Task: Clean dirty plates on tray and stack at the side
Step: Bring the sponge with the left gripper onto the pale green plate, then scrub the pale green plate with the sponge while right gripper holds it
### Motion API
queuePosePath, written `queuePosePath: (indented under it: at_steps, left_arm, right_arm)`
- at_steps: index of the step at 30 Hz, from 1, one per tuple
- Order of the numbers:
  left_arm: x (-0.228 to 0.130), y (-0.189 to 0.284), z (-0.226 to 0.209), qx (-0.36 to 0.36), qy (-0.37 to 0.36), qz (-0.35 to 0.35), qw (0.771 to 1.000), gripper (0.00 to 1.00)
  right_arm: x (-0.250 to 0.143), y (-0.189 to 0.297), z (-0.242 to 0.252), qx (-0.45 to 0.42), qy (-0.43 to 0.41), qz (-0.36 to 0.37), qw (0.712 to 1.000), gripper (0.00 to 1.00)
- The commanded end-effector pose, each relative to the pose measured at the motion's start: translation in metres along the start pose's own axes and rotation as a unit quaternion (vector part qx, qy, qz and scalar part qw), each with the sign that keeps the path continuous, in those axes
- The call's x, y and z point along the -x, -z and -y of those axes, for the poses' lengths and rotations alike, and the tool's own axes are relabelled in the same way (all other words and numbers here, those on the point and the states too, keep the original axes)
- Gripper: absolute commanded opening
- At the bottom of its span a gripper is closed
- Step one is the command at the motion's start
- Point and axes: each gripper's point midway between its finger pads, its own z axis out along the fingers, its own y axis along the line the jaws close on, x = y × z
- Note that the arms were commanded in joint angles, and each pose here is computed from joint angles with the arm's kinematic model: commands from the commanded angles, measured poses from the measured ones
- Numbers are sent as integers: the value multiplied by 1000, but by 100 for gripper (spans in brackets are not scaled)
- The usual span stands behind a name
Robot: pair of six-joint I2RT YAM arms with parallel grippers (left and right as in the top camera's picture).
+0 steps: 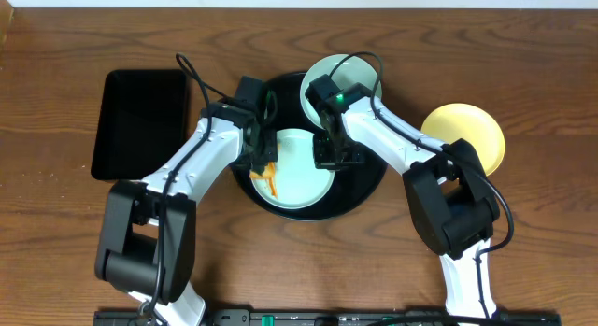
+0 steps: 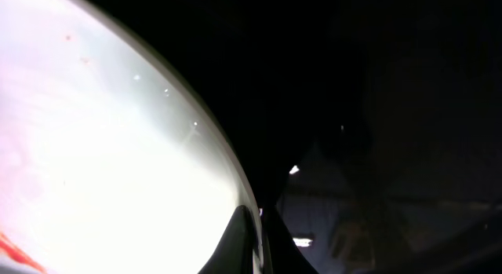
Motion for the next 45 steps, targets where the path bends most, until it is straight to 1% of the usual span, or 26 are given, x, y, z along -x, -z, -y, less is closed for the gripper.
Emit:
queuePosePath:
  at_steps: [1, 3, 7, 9, 12, 16, 19, 22, 25, 28, 31, 34, 37, 39, 41, 43, 45]
  left_arm:
    - [5, -8, -8, 25, 31, 7, 999, 7]
    - [-2, -13, -7, 26, 44, -8, 999, 7]
    - [-27, -22, 3, 24, 71, -58, 995, 7]
    - [-38, -24, 12, 17, 73, -80, 994, 7]
    - [-56, -23, 33, -13, 60, -114, 992, 7]
    - [-68, -21, 49, -29, 43, -130, 990, 8]
    - [-60, -24, 44, -10, 39, -107, 993, 7]
    - [-33, -27, 23, 51, 56, -39, 996, 7]
    - [-5, -24, 1, 115, 84, 39, 989, 7]
    - [16, -19, -8, 144, 106, 96, 979, 8]
    - [25, -16, -11, 151, 109, 121, 975, 7]
    - [16, -17, -10, 153, 104, 103, 977, 8]
    - [-9, -23, 2, 120, 98, 38, 987, 7]
    - [-30, -27, 20, 69, 83, -22, 994, 7]
    - [-48, -26, 45, -2, 62, -79, 995, 7]
    - [-58, -23, 64, -59, 45, -110, 991, 7]
    - [-59, -21, 76, -91, 39, -118, 988, 7]
  right_arm:
    - [-3, -9, 4, -9, 4, -4, 1000, 1]
    - [-3, -9, 4, -8, 6, -4, 1000, 1]
    - [-3, -9, 4, -9, 8, -5, 1000, 1]
    - [-3, -9, 4, -9, 8, -5, 1000, 1]
    - [-3, -9, 4, -9, 8, -6, 1000, 1]
    - [-3, -9, 5, -9, 8, -6, 1000, 1]
    - [-3, -9, 4, -8, 9, -6, 1000, 1]
    - [-3, -9, 4, -8, 9, -6, 1000, 1]
    - [-3, -9, 4, -8, 9, -6, 1000, 1]
    - [-3, -9, 4, -8, 9, -6, 1000, 1]
    - [-3, -9, 4, -8, 9, -6, 1000, 1]
    - [-3, -9, 4, -8, 9, -6, 1000, 1]
    - [-3, -9, 4, -8, 9, -6, 1000, 1]
    - [-3, -9, 4, -8, 9, -6, 1000, 1]
    - [-3, -9, 4, -8, 10, -6, 1000, 1]
    - [-3, -9, 4, -8, 10, -6, 1000, 1]
    - [-3, -9, 4, -7, 11, -6, 1000, 1]
